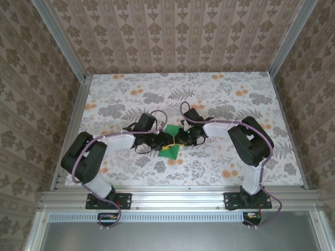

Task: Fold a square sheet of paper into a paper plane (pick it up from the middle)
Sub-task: Fold the triangle a second time at the center of the table.

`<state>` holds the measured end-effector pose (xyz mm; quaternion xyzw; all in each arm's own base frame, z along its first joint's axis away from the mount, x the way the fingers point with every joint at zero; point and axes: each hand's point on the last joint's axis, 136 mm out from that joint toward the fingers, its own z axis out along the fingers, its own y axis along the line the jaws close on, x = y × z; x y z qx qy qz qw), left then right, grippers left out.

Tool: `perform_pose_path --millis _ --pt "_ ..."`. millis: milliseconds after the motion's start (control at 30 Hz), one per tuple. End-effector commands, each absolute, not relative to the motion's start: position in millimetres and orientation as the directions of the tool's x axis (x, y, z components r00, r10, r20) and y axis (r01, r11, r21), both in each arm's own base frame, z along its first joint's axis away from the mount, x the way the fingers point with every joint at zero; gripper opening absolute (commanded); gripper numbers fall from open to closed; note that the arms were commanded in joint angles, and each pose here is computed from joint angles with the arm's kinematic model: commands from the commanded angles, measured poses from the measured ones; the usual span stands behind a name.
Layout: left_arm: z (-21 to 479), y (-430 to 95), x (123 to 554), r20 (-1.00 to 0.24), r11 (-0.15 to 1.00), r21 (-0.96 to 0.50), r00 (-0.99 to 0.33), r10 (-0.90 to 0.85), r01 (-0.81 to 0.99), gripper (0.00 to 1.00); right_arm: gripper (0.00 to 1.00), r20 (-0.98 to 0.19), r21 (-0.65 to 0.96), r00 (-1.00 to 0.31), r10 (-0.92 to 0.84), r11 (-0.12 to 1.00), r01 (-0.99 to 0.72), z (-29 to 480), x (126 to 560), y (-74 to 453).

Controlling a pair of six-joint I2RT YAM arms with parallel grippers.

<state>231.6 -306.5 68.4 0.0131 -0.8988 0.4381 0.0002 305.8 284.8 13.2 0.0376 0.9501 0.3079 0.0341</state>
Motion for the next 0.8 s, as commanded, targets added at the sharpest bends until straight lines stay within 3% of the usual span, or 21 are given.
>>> perform_pose_path --millis 0,500,767 --pt "75 -316 239 0.005 0.587 -0.809 -1.000 -0.022 -0.017 0.32 0.16 0.046 0.515 -0.992 0.119 0.848 0.126 -21 288 269" --pt "77 -319 244 -0.044 0.553 -0.833 -0.999 -0.028 0.021 0.50 0.18 0.079 0.526 -0.987 0.138 0.836 0.159 -26 285 266" --pt "79 -309 240 -0.074 0.559 -0.829 -0.996 -0.042 0.038 0.53 0.19 0.083 0.524 -0.986 0.144 0.836 0.166 -27 285 265"
